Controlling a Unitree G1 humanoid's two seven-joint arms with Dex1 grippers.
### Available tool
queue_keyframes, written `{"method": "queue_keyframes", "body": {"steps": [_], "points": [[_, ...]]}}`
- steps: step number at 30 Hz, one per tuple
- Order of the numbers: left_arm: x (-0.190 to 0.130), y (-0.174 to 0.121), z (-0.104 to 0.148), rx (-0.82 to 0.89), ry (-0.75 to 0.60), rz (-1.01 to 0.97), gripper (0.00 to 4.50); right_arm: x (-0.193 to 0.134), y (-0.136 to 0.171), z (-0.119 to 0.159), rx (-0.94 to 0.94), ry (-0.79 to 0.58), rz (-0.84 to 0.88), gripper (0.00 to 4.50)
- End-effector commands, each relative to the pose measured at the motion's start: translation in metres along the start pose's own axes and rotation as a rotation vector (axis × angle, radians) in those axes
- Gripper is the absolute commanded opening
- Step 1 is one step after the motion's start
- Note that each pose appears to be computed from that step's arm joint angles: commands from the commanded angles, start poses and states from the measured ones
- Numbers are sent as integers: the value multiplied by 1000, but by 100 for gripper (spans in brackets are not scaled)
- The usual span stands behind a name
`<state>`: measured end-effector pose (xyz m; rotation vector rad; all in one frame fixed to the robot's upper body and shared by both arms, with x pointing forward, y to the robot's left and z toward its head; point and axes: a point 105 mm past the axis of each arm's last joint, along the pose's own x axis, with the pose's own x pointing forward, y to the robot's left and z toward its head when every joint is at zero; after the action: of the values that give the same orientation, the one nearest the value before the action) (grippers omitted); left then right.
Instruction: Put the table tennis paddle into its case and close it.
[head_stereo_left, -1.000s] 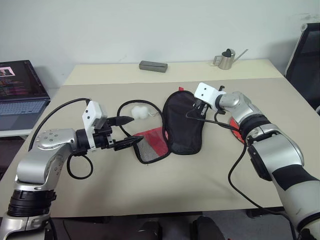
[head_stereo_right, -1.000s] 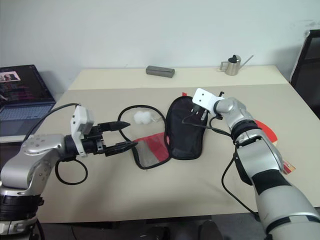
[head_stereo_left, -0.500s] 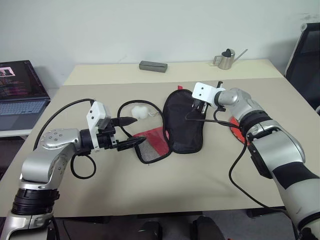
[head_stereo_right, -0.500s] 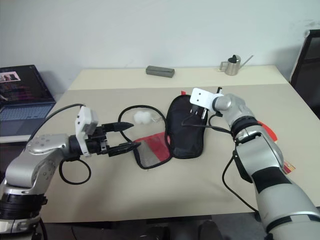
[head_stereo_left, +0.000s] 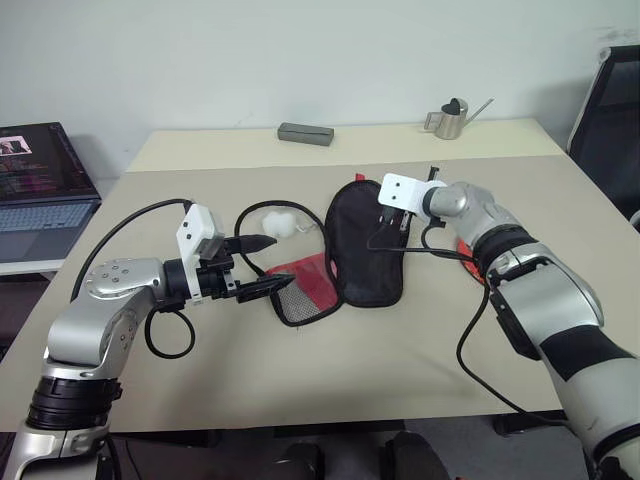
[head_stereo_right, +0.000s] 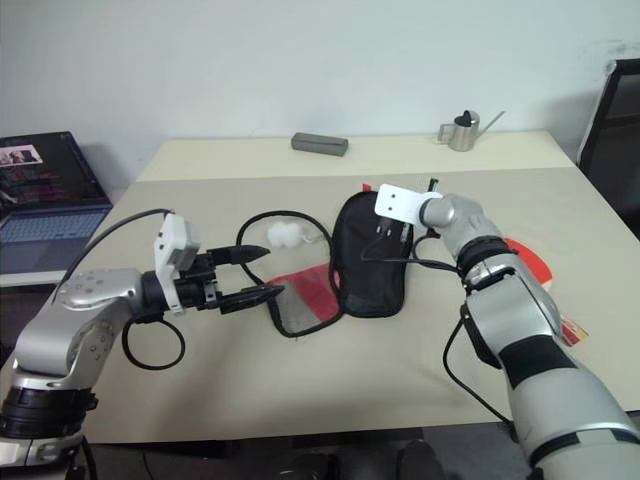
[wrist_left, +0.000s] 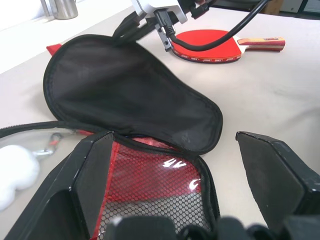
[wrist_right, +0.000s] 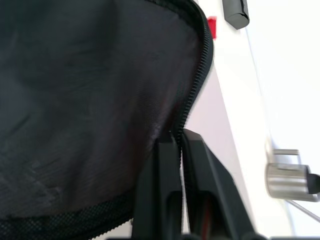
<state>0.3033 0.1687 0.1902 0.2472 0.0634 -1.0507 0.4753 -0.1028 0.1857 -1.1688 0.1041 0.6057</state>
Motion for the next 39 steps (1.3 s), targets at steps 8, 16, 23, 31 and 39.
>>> {"method": "queue_keyframes", "body": {"steps": [8,16,23,31,39], "points": [[2,3,10,45,-23,-7,427,-11,-33,-11,116,27,-175,265],[2,2,9,39,-30,-7,427,-20,-41,-16,371,-57,-162,265],[2,2,10,32,-38,-14,427,-22,-17,-26,604,-126,-9,265],[3,-5,12,22,-53,-60,427,-40,16,-42,754,-142,50,265],[-1,-7,12,27,-48,-85,427,-83,58,-31,953,-139,67,265]]}}
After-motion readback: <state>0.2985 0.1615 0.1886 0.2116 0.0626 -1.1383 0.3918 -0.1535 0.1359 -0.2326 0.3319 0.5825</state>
